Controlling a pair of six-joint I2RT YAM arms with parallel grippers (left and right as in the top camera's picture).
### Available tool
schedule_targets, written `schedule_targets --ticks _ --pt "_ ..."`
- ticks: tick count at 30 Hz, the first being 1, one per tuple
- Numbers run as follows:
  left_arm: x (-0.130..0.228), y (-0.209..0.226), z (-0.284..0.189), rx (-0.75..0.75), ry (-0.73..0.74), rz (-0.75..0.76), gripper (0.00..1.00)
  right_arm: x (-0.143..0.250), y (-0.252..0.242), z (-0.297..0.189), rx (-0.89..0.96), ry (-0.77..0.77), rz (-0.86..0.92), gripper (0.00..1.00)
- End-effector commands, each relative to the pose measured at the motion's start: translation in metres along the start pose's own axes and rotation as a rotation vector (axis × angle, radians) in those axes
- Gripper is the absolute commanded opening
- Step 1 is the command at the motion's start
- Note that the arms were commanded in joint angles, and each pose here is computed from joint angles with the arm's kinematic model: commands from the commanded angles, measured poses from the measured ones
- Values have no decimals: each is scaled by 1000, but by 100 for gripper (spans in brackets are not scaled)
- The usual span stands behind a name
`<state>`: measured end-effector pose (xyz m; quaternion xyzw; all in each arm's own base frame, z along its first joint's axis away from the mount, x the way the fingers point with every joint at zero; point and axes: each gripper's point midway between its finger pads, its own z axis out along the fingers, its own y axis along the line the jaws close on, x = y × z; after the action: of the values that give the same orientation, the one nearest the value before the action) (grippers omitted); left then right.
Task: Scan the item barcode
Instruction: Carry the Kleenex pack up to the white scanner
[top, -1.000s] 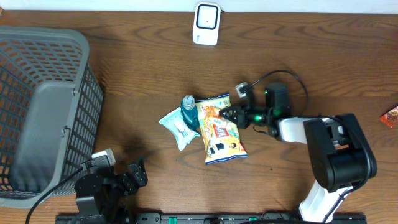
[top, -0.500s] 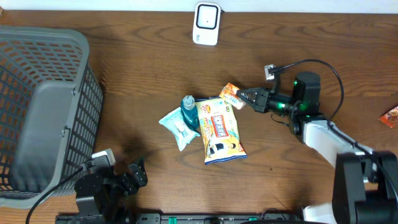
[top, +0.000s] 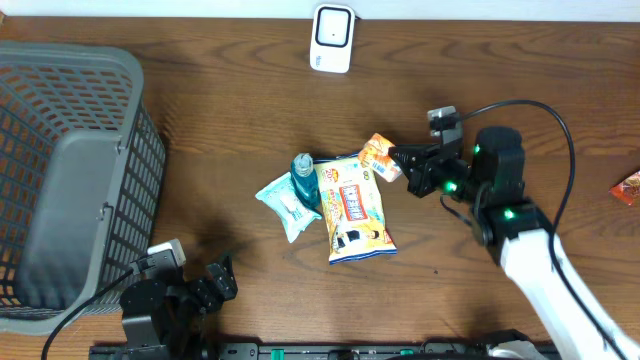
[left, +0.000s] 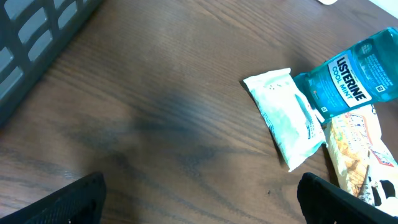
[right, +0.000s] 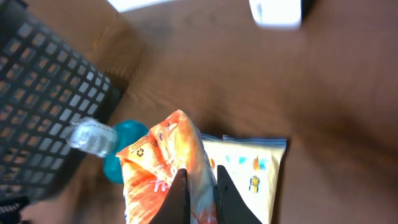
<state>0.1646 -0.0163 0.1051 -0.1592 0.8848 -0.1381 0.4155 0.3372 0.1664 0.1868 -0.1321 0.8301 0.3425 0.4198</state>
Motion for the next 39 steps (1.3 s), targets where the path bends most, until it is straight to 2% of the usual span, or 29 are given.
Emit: schedule_targets --ticks 1,7,15,21,25,31,39 --pt "1 -1 0 8 4 10 98 -17 9 -12 141 -71 -264 2" --pt "1 -1 0 8 4 10 98 -22 53 -21 99 -116 -523 1" --pt "1 -1 0 8 4 10 98 -16 53 -13 100 -83 -714 1" --pt "1 -1 0 8 4 10 98 -45 21 21 252 -179 -772 1" --pt "1 -1 0 8 4 10 98 -56 6 52 290 -258 -840 1" --pt "1 -1 0 8 4 10 98 -89 -19 82 430 -507 -885 1" --pt "1 -1 0 8 4 10 98 -115 -60 157 447 -440 -871 1"
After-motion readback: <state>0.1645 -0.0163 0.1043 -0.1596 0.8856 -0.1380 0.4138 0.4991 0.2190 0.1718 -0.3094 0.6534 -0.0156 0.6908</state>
